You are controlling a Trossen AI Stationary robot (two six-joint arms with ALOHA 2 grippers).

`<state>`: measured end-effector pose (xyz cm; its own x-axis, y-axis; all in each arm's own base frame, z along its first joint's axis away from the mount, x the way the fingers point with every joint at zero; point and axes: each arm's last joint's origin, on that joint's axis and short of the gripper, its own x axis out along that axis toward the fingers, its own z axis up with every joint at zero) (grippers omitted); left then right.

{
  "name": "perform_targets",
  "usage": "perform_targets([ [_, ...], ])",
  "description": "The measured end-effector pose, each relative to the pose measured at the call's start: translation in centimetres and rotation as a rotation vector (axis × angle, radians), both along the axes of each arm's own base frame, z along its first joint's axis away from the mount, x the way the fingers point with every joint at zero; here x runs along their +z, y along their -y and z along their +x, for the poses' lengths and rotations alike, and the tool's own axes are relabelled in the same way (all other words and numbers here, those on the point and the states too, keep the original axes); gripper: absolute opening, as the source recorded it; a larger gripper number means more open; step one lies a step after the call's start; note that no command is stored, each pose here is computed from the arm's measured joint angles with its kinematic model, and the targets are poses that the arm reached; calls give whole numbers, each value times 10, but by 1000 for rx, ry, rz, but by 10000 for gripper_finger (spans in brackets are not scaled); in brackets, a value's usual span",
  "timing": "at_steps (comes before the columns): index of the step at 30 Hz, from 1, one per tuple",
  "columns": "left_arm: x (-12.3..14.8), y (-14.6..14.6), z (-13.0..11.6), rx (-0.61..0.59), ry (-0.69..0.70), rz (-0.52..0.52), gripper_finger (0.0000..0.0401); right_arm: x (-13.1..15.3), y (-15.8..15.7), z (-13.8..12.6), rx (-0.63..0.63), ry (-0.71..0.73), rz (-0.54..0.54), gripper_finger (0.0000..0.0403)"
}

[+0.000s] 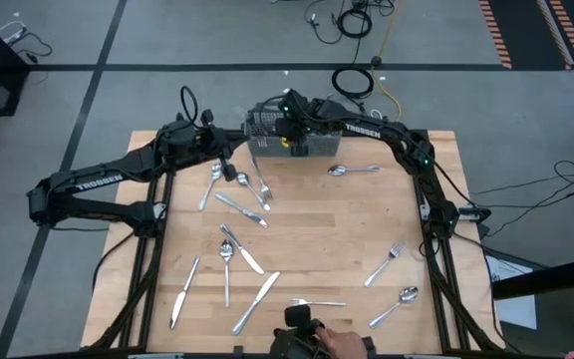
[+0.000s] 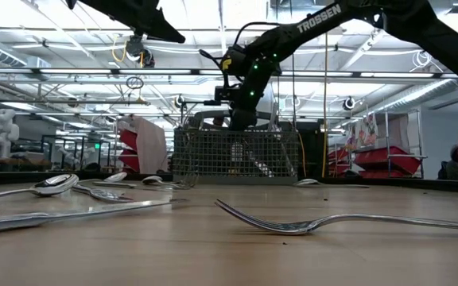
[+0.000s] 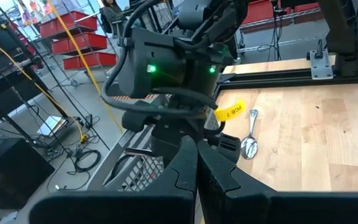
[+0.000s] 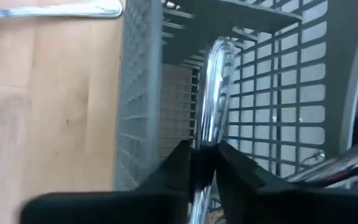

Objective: Sort silverware
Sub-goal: Put the silver table knife into the silverware organizer

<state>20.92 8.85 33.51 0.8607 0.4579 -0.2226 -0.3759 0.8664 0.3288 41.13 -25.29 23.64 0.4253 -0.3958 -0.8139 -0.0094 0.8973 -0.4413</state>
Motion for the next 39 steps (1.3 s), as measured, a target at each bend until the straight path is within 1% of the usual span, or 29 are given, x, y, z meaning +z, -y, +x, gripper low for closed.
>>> perform_targets([
  [1,0,0,0,0,0,0,8,3,0,-1,-3,0,-6,23],
  [7,0,0,0,-1,-2,4,8,16,-3,3,-12,21,-20,20],
  [10,0,0,0,-2,-3,5,8,30,-2,6,1,71,-20,4],
  [13,0,0,0,-3,-4,5,8,39,-2,8,-1,116,-17,1],
  [15,0,0,0,-3,-4,5,8,39,-3,8,-16,134,18,1],
  [19,0,0,0,-3,-5,5,8,33,-3,10,-51,180,124,1],
  [24,0,0,0,-3,-7,7,8,18,-9,19,-41,153,142,1],
  [26,0,0,0,-6,-15,23,8,16,-13,22,-29,151,150,1],
  [30,0,0,0,4,-16,31,8,16,-18,25,-10,150,148,1],
  [34,0,-1,0,7,-14,27,8,16,-18,25,-17,152,150,1],
  [36,-2,-5,-1,30,-18,7,8,15,-18,25,-20,148,151,1],
  [39,-14,-19,-2,112,-14,-96,8,15,-18,24,-22,148,151,1],
])
